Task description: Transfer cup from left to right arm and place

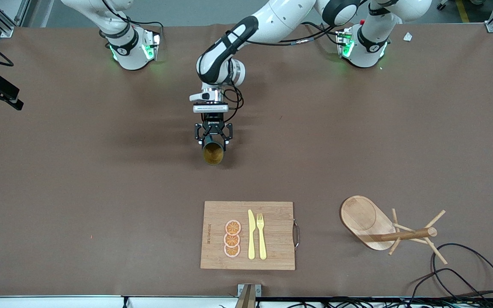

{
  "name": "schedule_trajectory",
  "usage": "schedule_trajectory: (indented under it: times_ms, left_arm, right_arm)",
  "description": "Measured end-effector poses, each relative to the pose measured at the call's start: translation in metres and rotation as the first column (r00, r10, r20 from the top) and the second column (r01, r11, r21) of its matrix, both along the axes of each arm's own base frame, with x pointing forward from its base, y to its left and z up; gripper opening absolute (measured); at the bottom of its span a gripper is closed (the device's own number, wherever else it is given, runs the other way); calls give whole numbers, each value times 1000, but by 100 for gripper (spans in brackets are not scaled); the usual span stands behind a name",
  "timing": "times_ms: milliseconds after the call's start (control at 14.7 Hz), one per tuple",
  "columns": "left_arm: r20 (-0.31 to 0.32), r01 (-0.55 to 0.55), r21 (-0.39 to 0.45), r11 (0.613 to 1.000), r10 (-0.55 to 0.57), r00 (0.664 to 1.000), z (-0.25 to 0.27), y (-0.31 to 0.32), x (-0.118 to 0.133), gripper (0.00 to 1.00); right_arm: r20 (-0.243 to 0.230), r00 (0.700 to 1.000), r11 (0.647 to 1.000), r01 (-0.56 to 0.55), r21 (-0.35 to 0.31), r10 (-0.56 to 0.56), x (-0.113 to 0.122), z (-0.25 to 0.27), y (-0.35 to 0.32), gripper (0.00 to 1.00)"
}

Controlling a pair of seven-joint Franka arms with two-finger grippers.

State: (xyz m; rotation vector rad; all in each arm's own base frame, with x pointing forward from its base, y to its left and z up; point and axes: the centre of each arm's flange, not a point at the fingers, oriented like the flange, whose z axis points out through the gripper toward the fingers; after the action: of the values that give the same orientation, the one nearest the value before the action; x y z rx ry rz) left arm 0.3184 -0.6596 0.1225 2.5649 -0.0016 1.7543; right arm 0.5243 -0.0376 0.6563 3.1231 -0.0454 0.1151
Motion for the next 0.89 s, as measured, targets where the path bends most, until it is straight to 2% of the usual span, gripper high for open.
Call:
schedule_trajectory:
  times_ms: [409,477,545,613,885]
  left_arm:
    - [137,54,-16,998,-52,989,-42,8,-8,84]
    - [140,53,-23,998,-49,989,-43,8,-10,84]
    - [139,53,-29,998,-49,989,-45,7,-12,88]
    - [138,52,-37,998,-46,989,-47,7,-15,99]
    - [99,-5,-84,996,14,995,-49,-1,-44,100]
  right_arm:
    - [-1,1000,1000,3,2,-3,0,-1,-2,100]
    - [-2,1000,1000,3,5,-3,0,-1,-2,100]
    - [-2,1000,1000,3,6,-3,0,-1,-2,100]
    - [-2,1000,1000,3,6,-3,0,-1,-2,100]
    - [-4,1000,1000,4,6,-4,1,-2,-2,100]
